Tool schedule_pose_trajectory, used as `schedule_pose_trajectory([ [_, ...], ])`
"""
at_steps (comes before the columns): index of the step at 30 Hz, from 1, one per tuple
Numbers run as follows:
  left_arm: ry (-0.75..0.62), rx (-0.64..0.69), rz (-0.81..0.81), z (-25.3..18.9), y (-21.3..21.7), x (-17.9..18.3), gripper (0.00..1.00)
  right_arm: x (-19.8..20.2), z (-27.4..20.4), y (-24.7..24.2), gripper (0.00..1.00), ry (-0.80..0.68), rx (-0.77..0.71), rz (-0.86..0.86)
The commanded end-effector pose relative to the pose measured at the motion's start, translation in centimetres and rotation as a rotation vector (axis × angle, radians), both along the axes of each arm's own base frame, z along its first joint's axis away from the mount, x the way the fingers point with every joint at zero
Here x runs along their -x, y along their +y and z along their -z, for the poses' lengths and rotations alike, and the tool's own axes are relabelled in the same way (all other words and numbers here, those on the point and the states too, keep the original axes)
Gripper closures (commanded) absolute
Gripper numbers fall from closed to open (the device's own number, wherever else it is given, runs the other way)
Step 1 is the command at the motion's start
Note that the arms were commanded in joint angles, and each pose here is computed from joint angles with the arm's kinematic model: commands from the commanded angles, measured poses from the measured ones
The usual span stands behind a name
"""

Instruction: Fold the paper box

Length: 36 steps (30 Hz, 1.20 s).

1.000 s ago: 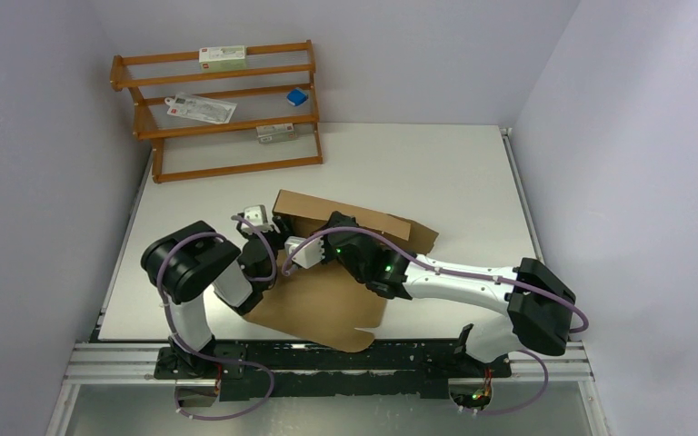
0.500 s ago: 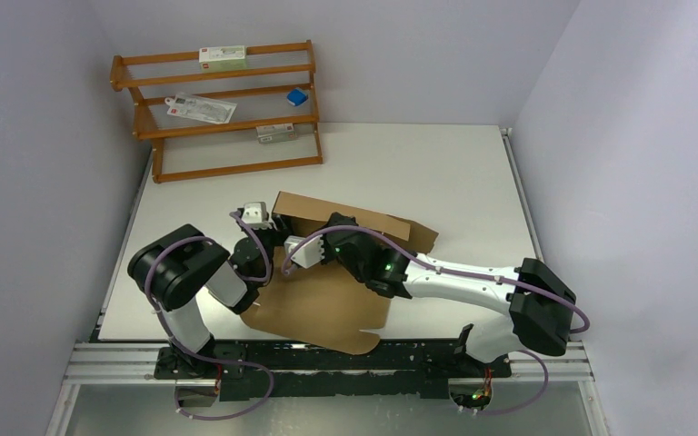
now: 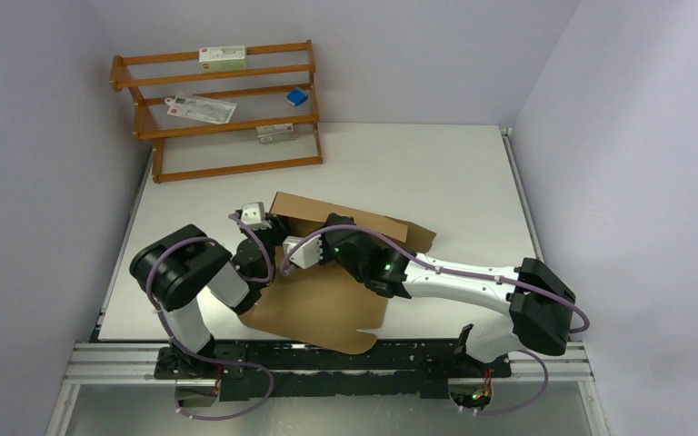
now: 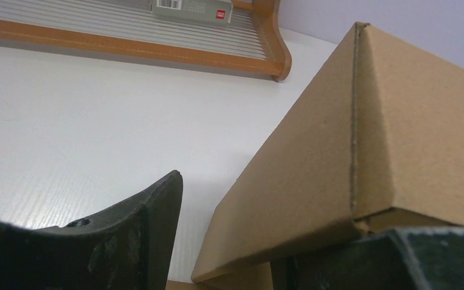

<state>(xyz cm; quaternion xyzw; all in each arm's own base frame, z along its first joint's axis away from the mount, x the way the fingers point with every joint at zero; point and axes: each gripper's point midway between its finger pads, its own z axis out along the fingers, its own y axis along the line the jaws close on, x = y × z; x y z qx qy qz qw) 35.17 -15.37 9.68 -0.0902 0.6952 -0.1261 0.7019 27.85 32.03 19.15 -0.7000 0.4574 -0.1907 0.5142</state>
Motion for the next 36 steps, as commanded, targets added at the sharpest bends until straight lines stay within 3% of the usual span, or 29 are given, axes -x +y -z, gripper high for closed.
schedule_pose_trajectory([
  [1,-0.222,0.157,-0.293,-6.4,5.4,-0.6,0.45,2.1,5.6,-2.3,1.0,0.147,0.176,-0.001],
  [12,-0.187,0.144,-0.396,-5.9,6.5,-0.4,0.49,2.1,5.3,-2.2,1.0,0.15,0.164,0.0],
  [17,-0.194,0.137,-0.408,-6.2,6.5,-0.2,0.45,2.1,5.2,-2.2,1.0,0.149,0.163,-0.001],
  [21,-0.208,0.129,-0.325,-6.5,5.4,-0.1,0.38,2.0,5.1,-2.1,1.0,0.144,0.158,0.002],
  [26,-0.188,0.106,-0.229,-6.2,4.3,0.4,0.33,1.9,4.5,-1.8,0.9,0.14,0.118,0.009],
  [31,-0.142,0.068,-0.18,-5.6,4.1,1.2,0.29,2.0,3.4,-1.2,0.73,0.152,0.058,0.005],
  [36,-0.081,0.015,-0.131,-5.0,3.6,1.7,0.24,2.1,1.9,-0.9,0.49,0.165,-0.027,0.021],
])
